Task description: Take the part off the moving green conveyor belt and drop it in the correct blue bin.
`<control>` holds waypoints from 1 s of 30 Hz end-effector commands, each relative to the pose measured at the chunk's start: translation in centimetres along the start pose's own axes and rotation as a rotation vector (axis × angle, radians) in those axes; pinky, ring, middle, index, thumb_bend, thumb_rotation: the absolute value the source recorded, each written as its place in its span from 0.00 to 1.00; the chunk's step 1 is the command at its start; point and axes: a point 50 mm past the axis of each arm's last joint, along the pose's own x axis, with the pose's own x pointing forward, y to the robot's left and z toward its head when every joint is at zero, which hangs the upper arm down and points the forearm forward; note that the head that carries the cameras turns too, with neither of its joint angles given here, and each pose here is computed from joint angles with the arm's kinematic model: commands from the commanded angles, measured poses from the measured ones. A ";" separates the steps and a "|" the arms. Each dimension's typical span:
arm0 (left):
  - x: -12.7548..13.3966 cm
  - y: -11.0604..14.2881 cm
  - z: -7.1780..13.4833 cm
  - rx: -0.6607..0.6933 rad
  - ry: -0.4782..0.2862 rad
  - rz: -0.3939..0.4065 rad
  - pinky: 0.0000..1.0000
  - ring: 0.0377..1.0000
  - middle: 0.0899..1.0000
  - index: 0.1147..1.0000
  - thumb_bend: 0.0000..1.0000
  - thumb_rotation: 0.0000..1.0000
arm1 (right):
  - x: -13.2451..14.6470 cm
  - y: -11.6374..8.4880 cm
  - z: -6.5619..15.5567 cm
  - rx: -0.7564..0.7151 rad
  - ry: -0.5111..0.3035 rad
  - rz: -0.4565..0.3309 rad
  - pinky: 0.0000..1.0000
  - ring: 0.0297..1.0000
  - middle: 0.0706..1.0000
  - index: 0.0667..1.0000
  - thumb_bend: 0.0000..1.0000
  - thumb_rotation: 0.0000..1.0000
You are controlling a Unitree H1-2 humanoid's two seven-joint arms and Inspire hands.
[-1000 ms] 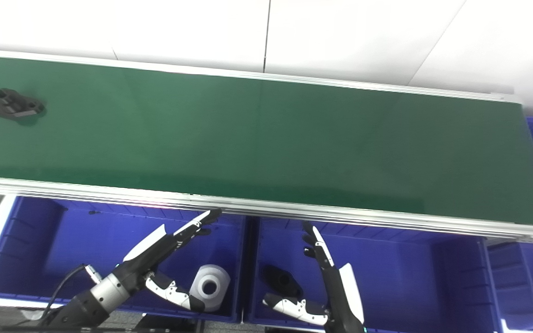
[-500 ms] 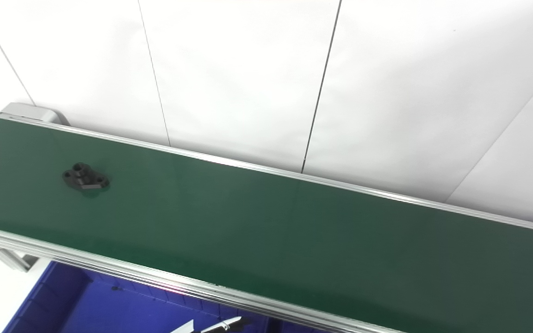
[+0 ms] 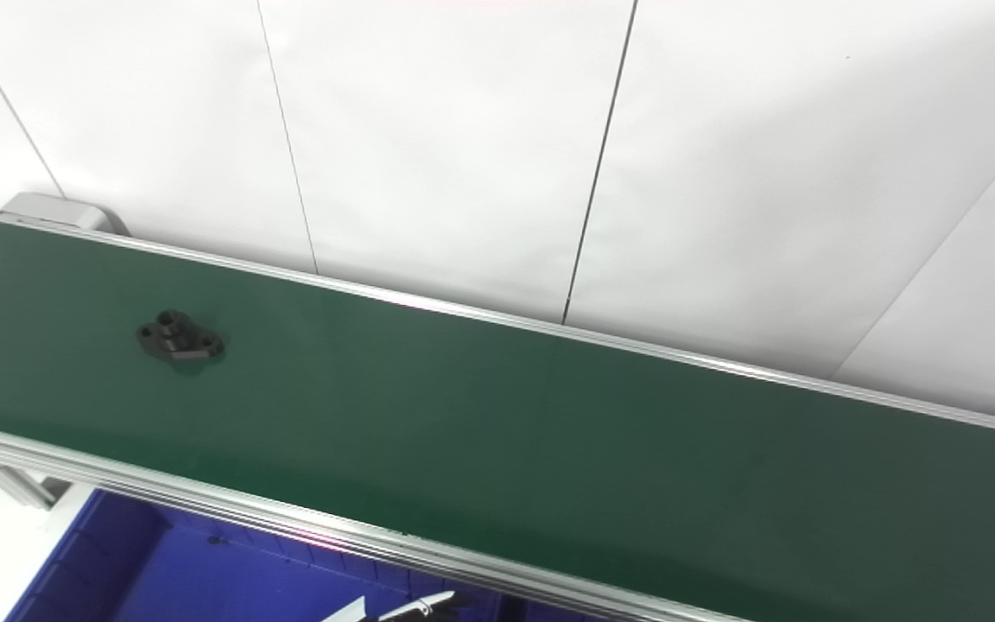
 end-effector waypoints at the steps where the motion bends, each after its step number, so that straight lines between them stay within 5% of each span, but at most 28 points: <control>1: 0.0 0.6 0.6 0.014 -0.055 0.017 0.81 0.93 0.97 0.94 0.90 0.33 | 0.0 -0.2 0.7 0.012 -0.051 -0.012 0.80 0.91 0.96 1.00 0.91 0.38; 4: -0.1 0.7 0.6 0.019 -0.054 0.017 0.81 0.94 0.97 0.94 0.90 0.33 | -0.1 -0.1 0.7 0.004 -0.053 -0.010 0.91 0.95 0.97 1.00 0.90 0.37; 15: -0.4 1.0 0.5 0.010 -0.052 0.026 0.81 0.93 0.96 0.94 0.89 0.34 | 0.0 0.3 0.7 0.004 -0.061 -0.016 0.77 0.89 0.95 0.98 0.92 0.40; 21: -0.6 1.2 0.8 0.037 -0.056 0.024 0.83 0.95 0.98 0.95 0.89 0.36 | 0.1 0.2 1.0 0.007 -0.074 -0.023 0.84 0.91 0.95 0.97 0.90 0.37; 30: -0.9 1.7 0.8 0.018 -0.061 0.029 0.83 0.94 0.99 0.96 0.88 0.31 | 0.3 0.7 1.5 -0.010 -0.096 -0.031 0.75 0.86 0.93 0.95 0.89 0.39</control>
